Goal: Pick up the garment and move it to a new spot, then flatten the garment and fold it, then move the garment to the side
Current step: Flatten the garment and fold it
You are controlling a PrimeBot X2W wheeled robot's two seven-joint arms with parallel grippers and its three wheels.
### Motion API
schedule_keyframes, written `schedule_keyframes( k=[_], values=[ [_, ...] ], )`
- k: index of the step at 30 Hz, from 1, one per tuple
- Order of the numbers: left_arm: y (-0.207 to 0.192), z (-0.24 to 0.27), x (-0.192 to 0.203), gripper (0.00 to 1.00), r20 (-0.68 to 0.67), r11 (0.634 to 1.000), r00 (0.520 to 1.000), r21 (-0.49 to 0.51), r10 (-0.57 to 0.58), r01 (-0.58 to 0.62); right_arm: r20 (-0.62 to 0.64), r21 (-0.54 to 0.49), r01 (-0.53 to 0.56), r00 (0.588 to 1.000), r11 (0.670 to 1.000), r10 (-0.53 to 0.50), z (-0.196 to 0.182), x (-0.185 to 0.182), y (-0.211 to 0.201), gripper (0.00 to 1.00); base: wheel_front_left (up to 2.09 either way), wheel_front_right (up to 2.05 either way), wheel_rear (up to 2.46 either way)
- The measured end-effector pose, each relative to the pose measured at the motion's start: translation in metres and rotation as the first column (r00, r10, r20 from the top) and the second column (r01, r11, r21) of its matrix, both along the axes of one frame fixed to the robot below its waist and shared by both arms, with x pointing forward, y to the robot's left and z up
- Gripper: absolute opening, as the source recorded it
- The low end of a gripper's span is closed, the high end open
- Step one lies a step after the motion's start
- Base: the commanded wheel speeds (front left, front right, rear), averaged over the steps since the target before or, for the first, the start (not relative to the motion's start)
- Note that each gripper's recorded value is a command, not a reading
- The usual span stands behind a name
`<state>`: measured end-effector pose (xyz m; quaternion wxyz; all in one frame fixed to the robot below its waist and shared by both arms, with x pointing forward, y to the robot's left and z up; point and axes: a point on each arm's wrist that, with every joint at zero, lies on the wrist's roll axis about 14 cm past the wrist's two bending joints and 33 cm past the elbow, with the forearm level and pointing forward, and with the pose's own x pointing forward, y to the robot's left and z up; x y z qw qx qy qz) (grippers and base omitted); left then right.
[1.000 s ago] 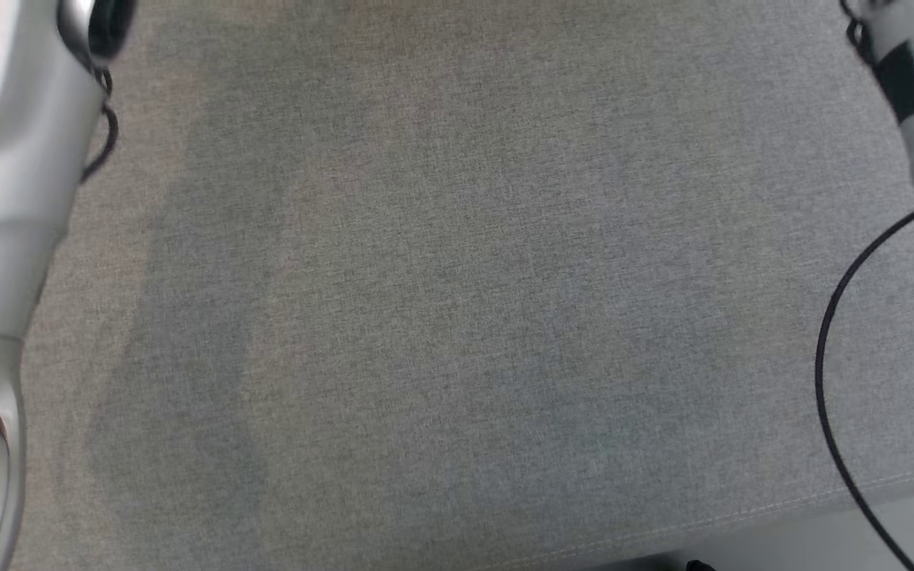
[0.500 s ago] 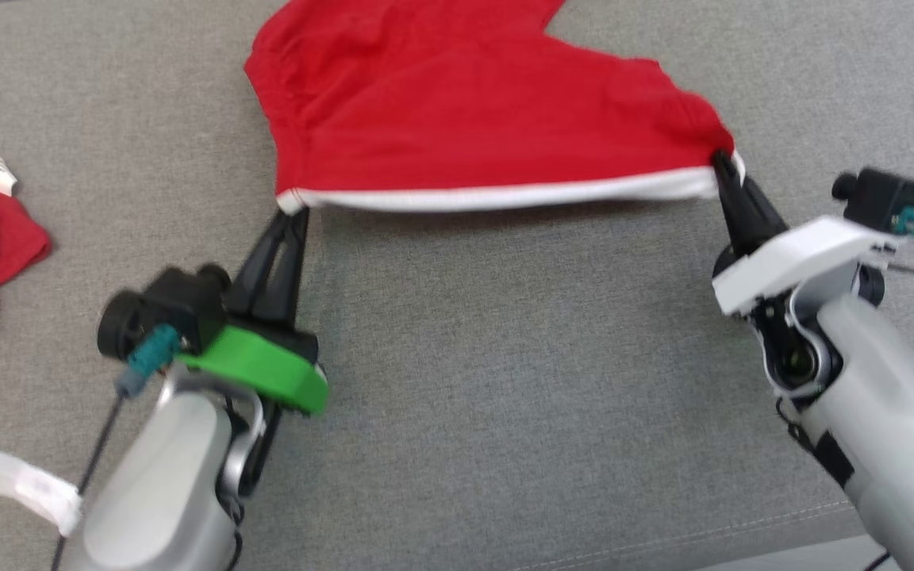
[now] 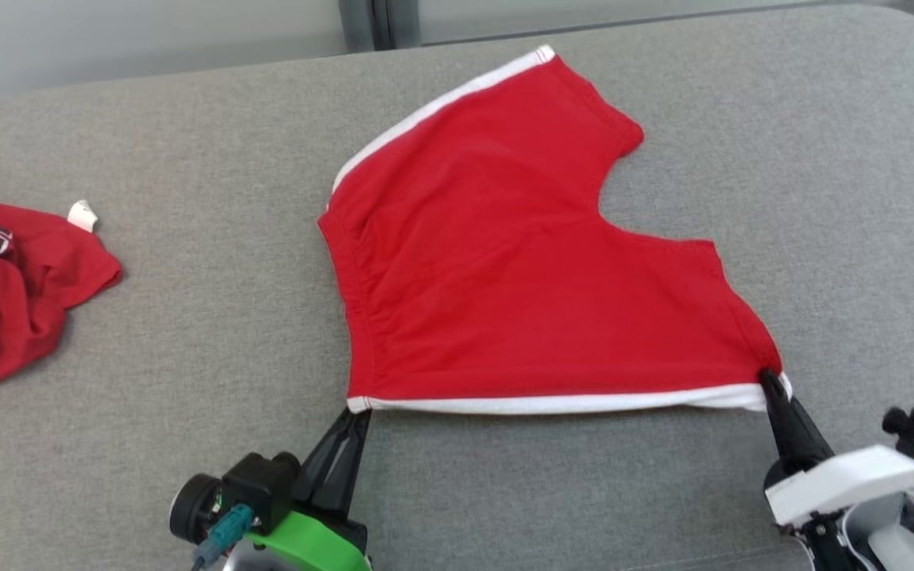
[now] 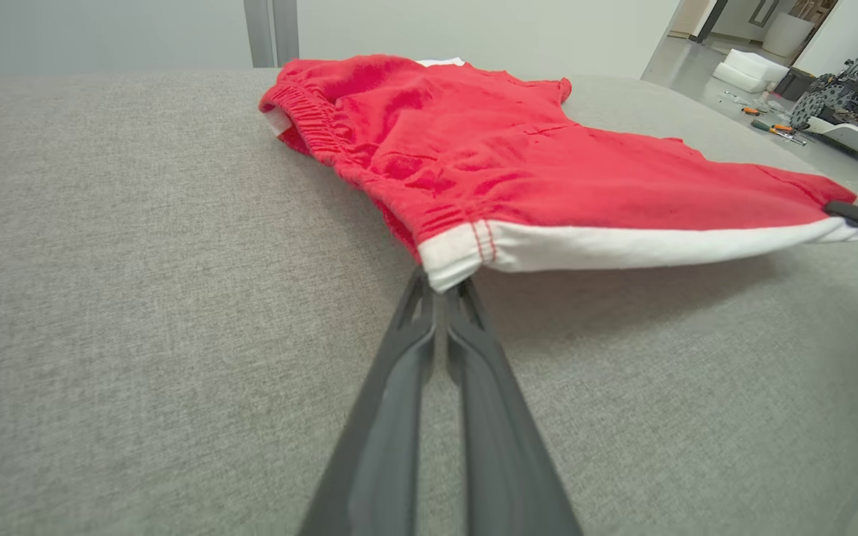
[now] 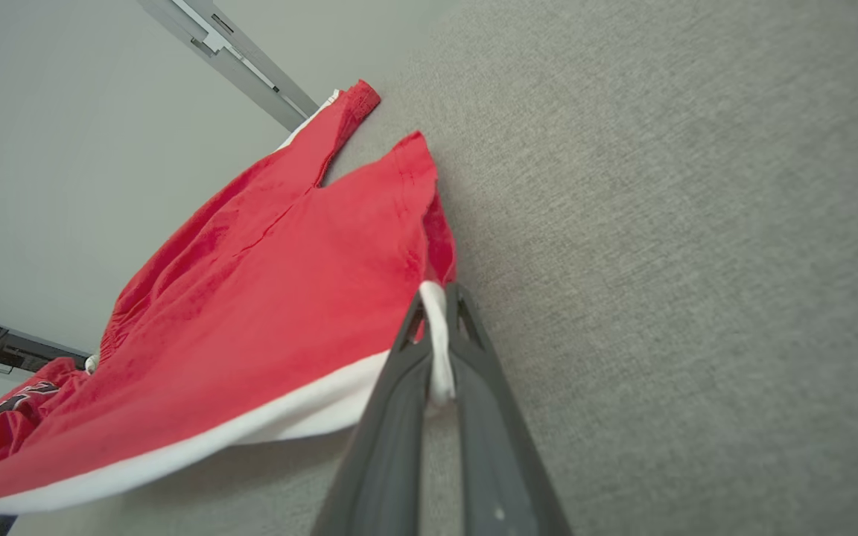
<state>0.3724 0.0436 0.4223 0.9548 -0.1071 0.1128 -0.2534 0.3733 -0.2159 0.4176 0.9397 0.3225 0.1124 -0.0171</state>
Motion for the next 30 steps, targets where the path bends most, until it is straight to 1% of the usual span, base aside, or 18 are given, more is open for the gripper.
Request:
schedule_keyframes(
  k=[2,6,9,13,16,20,25,30],
  values=[
    [0.001,0.001,-0.008,0.00,0.004,1.000,1.000,0.006,-0.002,0.002,-0.006,0.041,0.040,0.999,0.998,-0.040,0.000,-0.014,-0.003,0.00,0.00,0.00,0.00],
    [0.005,0.004,-0.021,0.00,0.010,1.000,1.000,0.012,0.004,-0.004,-0.014,0.061,0.073,0.997,0.995,-0.072,0.002,-0.033,-0.008,0.00,0.00,0.00,0.00],
    [0.003,0.007,-0.025,0.00,0.018,1.000,1.000,0.009,0.000,0.000,-0.002,0.044,0.057,0.998,0.997,-0.057,0.009,-0.033,-0.005,0.00,0.00,0.00,0.00],
    [-0.003,0.014,-0.023,0.00,0.042,1.000,0.999,-0.001,-0.009,0.009,0.044,0.031,0.041,0.998,0.999,-0.042,0.027,-0.020,-0.003,0.00,0.00,0.00,0.00],
    [-0.006,0.022,-0.013,0.00,0.072,1.000,0.997,-0.005,-0.018,0.018,0.090,0.024,0.035,0.995,0.999,-0.037,0.045,0.000,-0.004,0.00,0.00,0.00,0.00],
    [-0.012,0.033,0.009,0.00,0.117,0.999,0.993,-0.008,-0.032,0.033,0.150,-0.002,0.001,0.989,1.000,-0.001,0.071,0.037,-0.002,0.00,0.00,0.00,0.00],
    [-0.016,0.041,0.038,0.00,0.152,0.999,0.987,0.003,-0.045,0.045,0.173,0.006,-0.031,0.985,0.999,0.030,0.087,0.085,0.004,0.00,0.00,0.00,0.00],
    [-0.011,0.041,0.070,0.00,0.153,0.999,0.988,0.020,-0.032,0.030,0.200,-0.044,-0.091,0.975,0.995,0.098,0.103,0.137,0.023,0.00,0.00,0.00,0.00]
  ],
)
